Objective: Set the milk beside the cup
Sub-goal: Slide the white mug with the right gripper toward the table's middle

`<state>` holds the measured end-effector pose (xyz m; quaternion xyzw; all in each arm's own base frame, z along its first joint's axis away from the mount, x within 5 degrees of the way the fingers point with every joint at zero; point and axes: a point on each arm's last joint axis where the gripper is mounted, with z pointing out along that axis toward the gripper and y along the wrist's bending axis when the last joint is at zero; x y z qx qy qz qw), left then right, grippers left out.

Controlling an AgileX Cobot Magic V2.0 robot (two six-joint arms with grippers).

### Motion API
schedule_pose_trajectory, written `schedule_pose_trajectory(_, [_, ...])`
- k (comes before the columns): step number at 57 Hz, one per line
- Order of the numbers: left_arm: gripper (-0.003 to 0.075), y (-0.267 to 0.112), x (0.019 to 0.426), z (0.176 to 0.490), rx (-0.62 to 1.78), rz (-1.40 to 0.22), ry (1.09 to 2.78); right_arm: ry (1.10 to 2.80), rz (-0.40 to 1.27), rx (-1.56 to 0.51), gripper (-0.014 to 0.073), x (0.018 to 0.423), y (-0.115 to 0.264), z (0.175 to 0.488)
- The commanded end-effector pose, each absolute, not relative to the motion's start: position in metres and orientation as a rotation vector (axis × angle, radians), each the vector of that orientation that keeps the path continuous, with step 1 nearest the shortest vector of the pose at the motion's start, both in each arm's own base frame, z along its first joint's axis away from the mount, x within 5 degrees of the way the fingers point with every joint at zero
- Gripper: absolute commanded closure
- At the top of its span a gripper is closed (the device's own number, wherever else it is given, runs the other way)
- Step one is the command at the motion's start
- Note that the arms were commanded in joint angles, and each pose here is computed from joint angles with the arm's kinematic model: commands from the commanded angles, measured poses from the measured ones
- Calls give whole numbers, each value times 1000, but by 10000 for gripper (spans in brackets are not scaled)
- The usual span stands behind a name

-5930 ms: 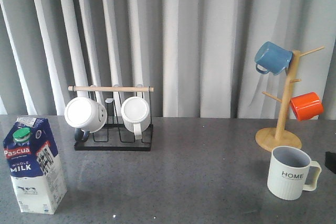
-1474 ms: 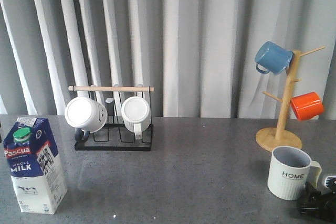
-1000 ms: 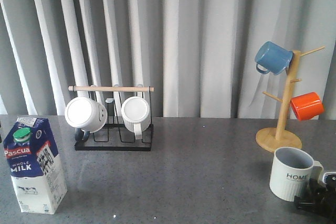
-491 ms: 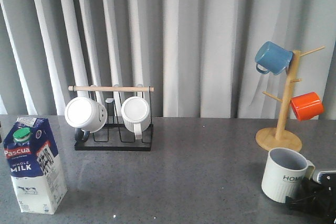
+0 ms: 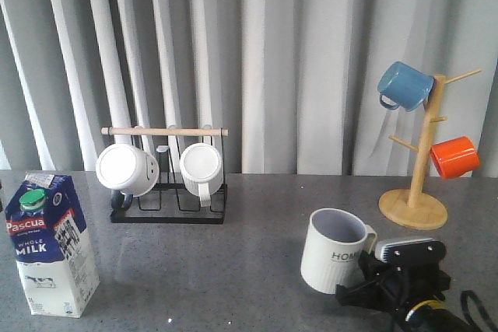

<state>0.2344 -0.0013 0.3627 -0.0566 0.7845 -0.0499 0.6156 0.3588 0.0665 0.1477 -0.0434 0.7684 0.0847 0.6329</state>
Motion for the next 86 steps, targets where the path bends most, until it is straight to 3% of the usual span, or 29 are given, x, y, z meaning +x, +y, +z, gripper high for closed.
schedule_pose_trajectory(1, [287,-1,233,384,-130,-122,1690,1615,172,-26,597,365,85,185])
schedule_pose_trajectory(17, [287,-1,233,384,-130,-122,1690,1618,122,-24,596,370,129,196])
schedule_pose_trajectory(43, [287,-1,233,384,-130,-122,1690,1695,80,-64,580,371,145,166])
schedule_pose_trajectory(71, [287,-1,233,384,-130,-122,1690,1699,58,-59,362,357,137,163])
schedule_pose_trajectory(86, [287,-1,233,384,-130,-122,1690,1645,70,-103,295,338,130,184])
